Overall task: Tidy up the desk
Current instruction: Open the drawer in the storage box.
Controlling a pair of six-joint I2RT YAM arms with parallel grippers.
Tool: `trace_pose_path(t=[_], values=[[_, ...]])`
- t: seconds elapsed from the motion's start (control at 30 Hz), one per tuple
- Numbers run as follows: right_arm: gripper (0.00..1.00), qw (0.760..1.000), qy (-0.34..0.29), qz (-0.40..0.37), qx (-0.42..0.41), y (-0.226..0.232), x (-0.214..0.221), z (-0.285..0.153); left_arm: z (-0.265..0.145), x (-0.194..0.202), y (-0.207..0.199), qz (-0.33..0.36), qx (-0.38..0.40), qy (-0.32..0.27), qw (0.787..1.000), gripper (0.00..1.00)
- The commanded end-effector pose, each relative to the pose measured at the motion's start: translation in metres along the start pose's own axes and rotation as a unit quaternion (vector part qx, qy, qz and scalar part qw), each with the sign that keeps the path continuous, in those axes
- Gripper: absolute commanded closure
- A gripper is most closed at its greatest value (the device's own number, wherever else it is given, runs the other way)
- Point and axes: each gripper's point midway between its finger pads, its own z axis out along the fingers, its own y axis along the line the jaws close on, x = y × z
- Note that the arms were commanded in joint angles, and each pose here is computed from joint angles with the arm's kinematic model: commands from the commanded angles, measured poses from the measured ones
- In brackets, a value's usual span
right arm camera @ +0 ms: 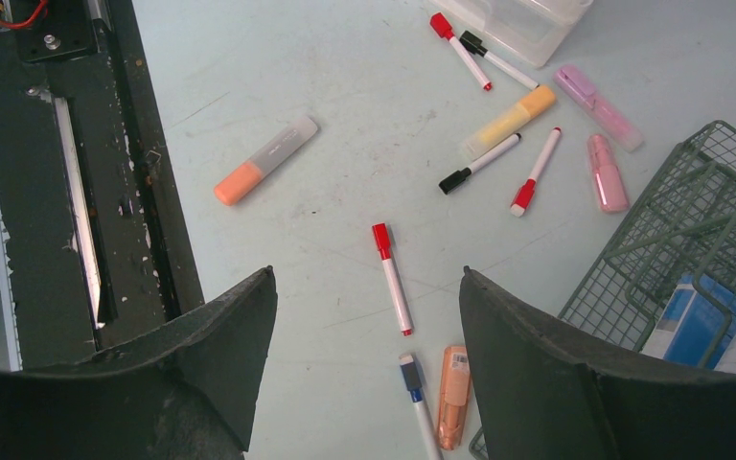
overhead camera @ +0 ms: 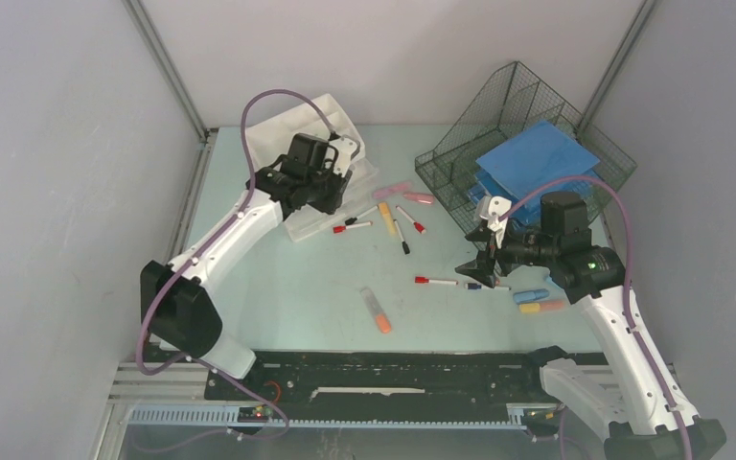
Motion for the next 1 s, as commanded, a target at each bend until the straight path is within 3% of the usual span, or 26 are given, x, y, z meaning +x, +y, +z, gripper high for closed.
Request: trace_pose_path(t=[0.0,0.23,0.4,0.5,0.63,0.73,0.97], values=[[0.22,1.000,-0.001,-0.008,-0.002,0.001,-0.001,0.000,-0.017,-0.011,-0.016,-0.021,0.039,-0.021,0.999,0.61],[0.22,1.000,-0.002,-0.009,-0.003,0.002,-0.002,0.000,-0.032,-0.028,-0.013,-0.043,0.043,-0.056,0.997,0.38],[0.22,1.000,-0.002,-0.009,-0.003,0.002,-0.002,0.001,-0.050,-0.052,0.004,-0.056,0.011,-0.105,0.993,0.38],[0.22,1.000,-0.001,-0.009,-0.002,0.001,-0.002,0.000,-0.055,-0.061,0.017,-0.059,-0.019,-0.128,0.990,0.44],[0.22,1.000,-0.001,-0.009,-0.003,0.001,-0.002,0.000,-0.042,-0.056,0.039,-0.046,-0.071,-0.107,0.991,0.74],[0.22,1.000,0.000,-0.008,-0.002,0.001,-0.001,0.000,-0.023,-0.042,0.045,-0.030,-0.083,-0.061,0.994,0.87],[0.22,1.000,0.000,-0.007,-0.002,0.001,-0.001,0.000,0.009,-0.018,0.054,-0.008,-0.102,-0.001,0.995,0.88]])
